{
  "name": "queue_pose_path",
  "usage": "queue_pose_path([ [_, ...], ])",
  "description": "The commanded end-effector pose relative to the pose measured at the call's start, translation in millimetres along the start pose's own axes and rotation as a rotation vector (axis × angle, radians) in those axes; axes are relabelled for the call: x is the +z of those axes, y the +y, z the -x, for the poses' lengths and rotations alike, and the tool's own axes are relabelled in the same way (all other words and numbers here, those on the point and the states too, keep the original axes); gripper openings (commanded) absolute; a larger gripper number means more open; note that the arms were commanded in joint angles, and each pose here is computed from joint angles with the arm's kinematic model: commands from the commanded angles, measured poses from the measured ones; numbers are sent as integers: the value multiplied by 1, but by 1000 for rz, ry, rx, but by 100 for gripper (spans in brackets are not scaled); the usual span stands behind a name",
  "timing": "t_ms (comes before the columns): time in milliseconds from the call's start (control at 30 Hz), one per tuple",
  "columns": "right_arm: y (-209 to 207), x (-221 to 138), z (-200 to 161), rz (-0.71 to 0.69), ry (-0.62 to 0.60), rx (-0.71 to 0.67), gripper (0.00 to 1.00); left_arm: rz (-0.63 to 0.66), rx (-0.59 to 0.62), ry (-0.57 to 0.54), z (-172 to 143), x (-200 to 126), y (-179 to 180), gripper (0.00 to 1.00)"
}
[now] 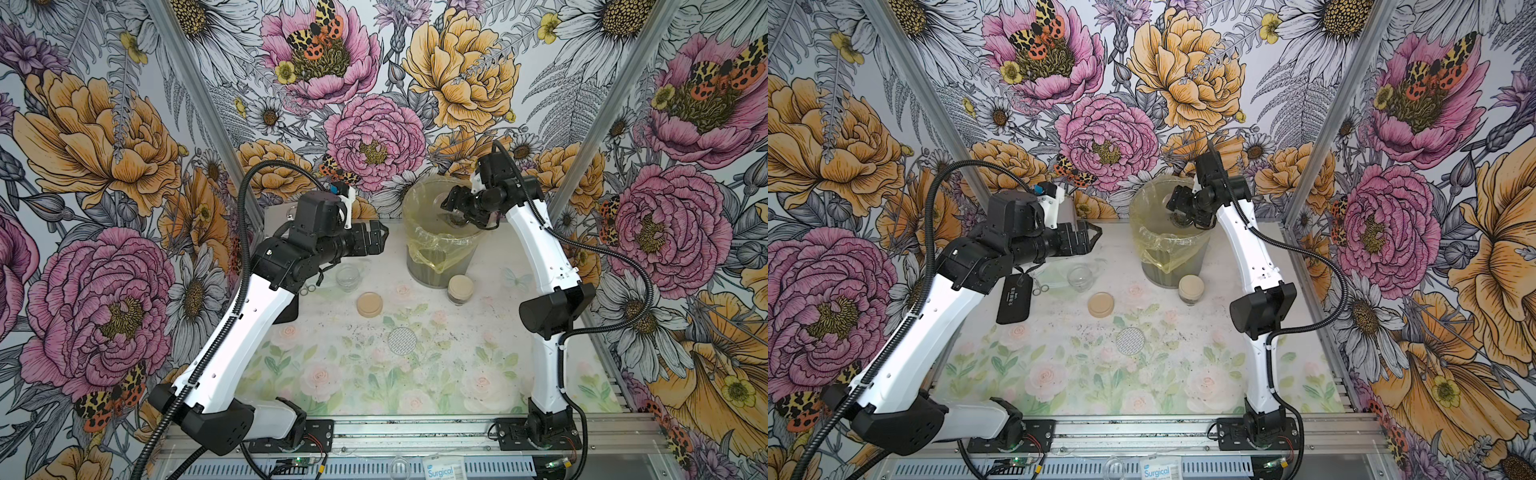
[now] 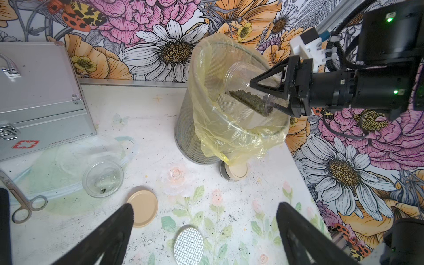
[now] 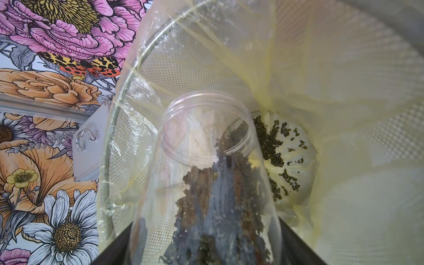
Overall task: Empty moldy tea leaves from jars
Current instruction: Pour the moldy tea leaves from the jar into the trash bin.
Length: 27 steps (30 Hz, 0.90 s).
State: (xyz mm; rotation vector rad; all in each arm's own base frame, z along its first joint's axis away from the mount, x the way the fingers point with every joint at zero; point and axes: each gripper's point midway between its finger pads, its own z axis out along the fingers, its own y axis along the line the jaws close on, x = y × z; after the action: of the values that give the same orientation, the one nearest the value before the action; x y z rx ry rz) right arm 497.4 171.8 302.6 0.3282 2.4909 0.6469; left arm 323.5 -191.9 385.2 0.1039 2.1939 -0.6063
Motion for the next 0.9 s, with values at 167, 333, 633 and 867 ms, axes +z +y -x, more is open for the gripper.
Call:
queue_pose_path([
  [167, 0, -12, 5, 3, -41, 208, 7, -13, -13, -32, 6, -4, -4, 99],
  [333, 12, -30, 13, 22, -116, 311, 6, -9, -14, -36, 6, -5, -3, 99],
  [633, 13, -31, 14, 26, -134, 308, 6, 3, -13, -41, 4, -8, 0, 99],
  [867, 22, -46, 16, 51, -156, 279, 6, -1, -14, -37, 5, -7, 0, 99],
])
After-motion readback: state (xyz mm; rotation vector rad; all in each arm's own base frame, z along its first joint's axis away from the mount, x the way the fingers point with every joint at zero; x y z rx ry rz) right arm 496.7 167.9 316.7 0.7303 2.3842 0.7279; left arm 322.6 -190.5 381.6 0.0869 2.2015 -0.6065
